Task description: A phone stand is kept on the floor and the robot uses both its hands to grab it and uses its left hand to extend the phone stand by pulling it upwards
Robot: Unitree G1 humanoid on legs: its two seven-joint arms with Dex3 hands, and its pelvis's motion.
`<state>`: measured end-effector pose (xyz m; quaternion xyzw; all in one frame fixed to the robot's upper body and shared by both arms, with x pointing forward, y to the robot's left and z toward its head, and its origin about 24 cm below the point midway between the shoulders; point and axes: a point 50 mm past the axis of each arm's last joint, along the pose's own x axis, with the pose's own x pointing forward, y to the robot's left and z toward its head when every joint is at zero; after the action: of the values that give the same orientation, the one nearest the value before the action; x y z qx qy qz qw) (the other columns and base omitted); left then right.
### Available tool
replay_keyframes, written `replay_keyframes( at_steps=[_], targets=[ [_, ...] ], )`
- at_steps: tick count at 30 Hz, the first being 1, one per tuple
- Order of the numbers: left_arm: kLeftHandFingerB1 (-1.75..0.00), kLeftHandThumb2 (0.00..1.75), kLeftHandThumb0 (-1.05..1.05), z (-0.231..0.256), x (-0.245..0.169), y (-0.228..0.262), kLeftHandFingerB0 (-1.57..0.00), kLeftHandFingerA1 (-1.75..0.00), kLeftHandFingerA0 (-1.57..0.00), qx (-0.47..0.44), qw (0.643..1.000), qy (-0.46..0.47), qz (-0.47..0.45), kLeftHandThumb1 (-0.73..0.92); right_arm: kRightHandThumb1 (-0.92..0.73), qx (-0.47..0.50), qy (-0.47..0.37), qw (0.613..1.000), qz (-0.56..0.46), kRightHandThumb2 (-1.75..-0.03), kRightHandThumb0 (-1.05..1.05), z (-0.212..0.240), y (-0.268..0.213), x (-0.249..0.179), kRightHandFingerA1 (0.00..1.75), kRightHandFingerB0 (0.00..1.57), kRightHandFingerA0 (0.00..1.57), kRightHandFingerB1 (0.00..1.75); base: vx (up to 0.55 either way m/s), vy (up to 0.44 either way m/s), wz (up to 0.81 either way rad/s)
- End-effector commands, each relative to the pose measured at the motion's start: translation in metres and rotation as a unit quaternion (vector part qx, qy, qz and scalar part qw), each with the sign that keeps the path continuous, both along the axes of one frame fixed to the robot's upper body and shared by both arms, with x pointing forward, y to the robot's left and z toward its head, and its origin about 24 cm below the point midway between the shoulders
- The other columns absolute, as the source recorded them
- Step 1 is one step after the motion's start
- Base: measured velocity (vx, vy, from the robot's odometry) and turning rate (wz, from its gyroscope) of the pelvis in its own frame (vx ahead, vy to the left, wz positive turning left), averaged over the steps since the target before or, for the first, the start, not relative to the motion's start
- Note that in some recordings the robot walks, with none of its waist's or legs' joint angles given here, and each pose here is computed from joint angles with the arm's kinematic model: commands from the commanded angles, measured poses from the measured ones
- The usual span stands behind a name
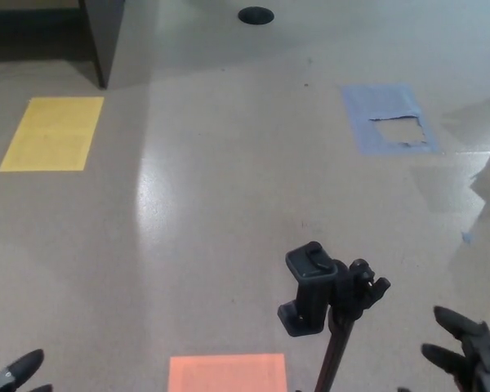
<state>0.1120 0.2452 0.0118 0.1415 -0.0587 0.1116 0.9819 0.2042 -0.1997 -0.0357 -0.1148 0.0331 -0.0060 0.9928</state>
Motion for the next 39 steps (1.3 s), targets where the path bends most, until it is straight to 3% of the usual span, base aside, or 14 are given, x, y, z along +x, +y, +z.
replay_keyframes(
  at_steps=[1,2,4,5,6,8,10,12,14,15,16,21,23,39],
  targets=[
    [-0.38,0.64,-0.69,0.008,0.001,-0.011,-0.55,-0.42,-0.66,-0.010,0.999,-0.035,-0.012,0.67,-0.56,-0.030,-0.033,0.999,0.014,-0.63,-1.05,0.010,0.015,0.015,0.84,0.23,1.03,0.80,0.00,0.000,0.00],
    [-0.37,0.65,-0.64,0.011,0.005,-0.016,-0.54,-0.42,-0.67,-0.010,0.999,-0.044,-0.023,0.69,-0.56,-0.022,-0.041,0.999,0.022,-0.61,-1.05,0.012,0.020,0.020,0.78,0.25,0.66,0.80,0.00,0.000,0.00],
    [-0.37,0.64,-0.63,0.014,0.009,-0.022,-0.54,-0.42,-0.68,-0.016,0.998,-0.058,-0.037,0.69,-0.55,-0.012,-0.045,0.999,0.021,-0.62,-1.05,0.013,0.023,0.024,0.80,0.25,0.84,0.82,0.00,0.000,0.00],
    [-0.49,0.96,-0.60,0.016,0.015,-0.029,-0.43,-0.60,-0.67,-0.027,0.996,-0.068,-0.046,0.60,0.04,-0.009,-0.044,0.999,0.021,-0.79,-0.34,0.014,0.025,0.028,1.18,0.26,1.36,0.66,0.00,0.000,0.00],
    [-0.49,0.97,-0.60,0.017,0.018,-0.033,-0.42,-0.60,-0.67,-0.030,0.995,-0.073,-0.052,0.61,-0.43,-0.007,-0.043,0.999,0.021,-0.91,-1.05,0.015,0.026,0.030,0.90,0.20,1.43,0.75,0.00,0.000,0.00],
    [-0.49,0.98,-0.60,0.019,0.021,-0.039,-0.41,-0.60,-0.66,-0.022,0.995,-0.076,-0.061,0.62,-0.55,-0.006,-0.044,0.999,0.021,-0.61,-1.05,0.016,0.027,0.032,0.87,0.24,1.44,0.82,0.00,0.000,0.00],
    [-0.37,0.65,-0.63,0.022,0.025,-0.045,-0.53,-0.43,-0.68,-0.018,0.994,-0.080,-0.071,0.69,-0.44,-0.003,-0.045,0.999,0.019,-0.90,-1.05,0.016,0.027,0.033,0.97,0.24,1.49,0.80,0.00,0.000,0.00],
    [-0.49,0.99,-0.57,0.025,0.029,-0.052,-0.39,-0.61,-0.65,-0.017,0.993,-0.086,-0.084,0.61,-0.44,-0.013,-0.047,0.999,0.010,-0.92,-1.05,0.015,0.028,0.035,1.53,0.40,1.54,0.85,0.00,0.000,0.00],
    [-0.37,0.63,-0.59,0.026,0.030,-0.056,-0.54,-0.41,-0.68,-0.022,0.992,-0.086,-0.093,0.73,-0.46,-0.020,-0.049,0.999,0.001,-0.93,-1.05,0.014,0.026,0.035,1.51,0.47,1.53,0.87,0.00,0.000,0.00],
    [-0.50,0.98,-0.56,0.026,0.030,-0.057,-0.39,-0.61,-0.65,-0.025,0.991,-0.088,-0.095,0.60,-0.47,-0.022,-0.046,0.999,-0.001,-0.94,-1.05,0.013,0.025,0.036,1.44,0.50,1.53,0.87,0.00,0.000,0.00],
    [-0.37,0.63,-0.57,0.026,0.030,-0.058,-0.53,-0.41,-0.68,-0.026,0.991,-0.089,-0.096,0.73,-0.49,-0.024,-0.044,0.999,-0.002,-0.95,-1.05,0.013,0.023,0.036,1.43,0.55,1.52,0.89,0.00,0.000,0.00],
    [-0.37,0.63,-0.59,0.024,0.030,-0.059,-0.52,-0.41,-0.67,-0.026,0.991,-0.083,-0.098,0.73,-0.61,-0.032,-0.037,0.999,-0.005,-0.63,-1.05,0.010,0.020,0.038,1.29,0.62,1.53,0.92,0.00,0.000,0.00],
    [-0.37,0.63,-0.60,0.024,0.031,-0.058,-0.52,-0.41,-0.67,-0.024,0.992,-0.082,-0.096,0.73,-0.50,-0.035,-0.038,0.999,-0.006,-0.96,-1.05,0.011,0.020,0.041,1.39,0.64,1.53,0.89,0.00,0.000,0.00],
    [-0.37,0.63,-0.62,0.027,0.046,-0.070,-0.50,-0.41,-0.68,-0.036,0.989,-0.093,-0.109,0.72,-0.41,-0.005,-0.026,1.000,0.012,-0.86,-1.05,0.008,0.035,0.051,1.34,0.69,1.56,0.82,0.00,0.000,0.00]
  ],
)
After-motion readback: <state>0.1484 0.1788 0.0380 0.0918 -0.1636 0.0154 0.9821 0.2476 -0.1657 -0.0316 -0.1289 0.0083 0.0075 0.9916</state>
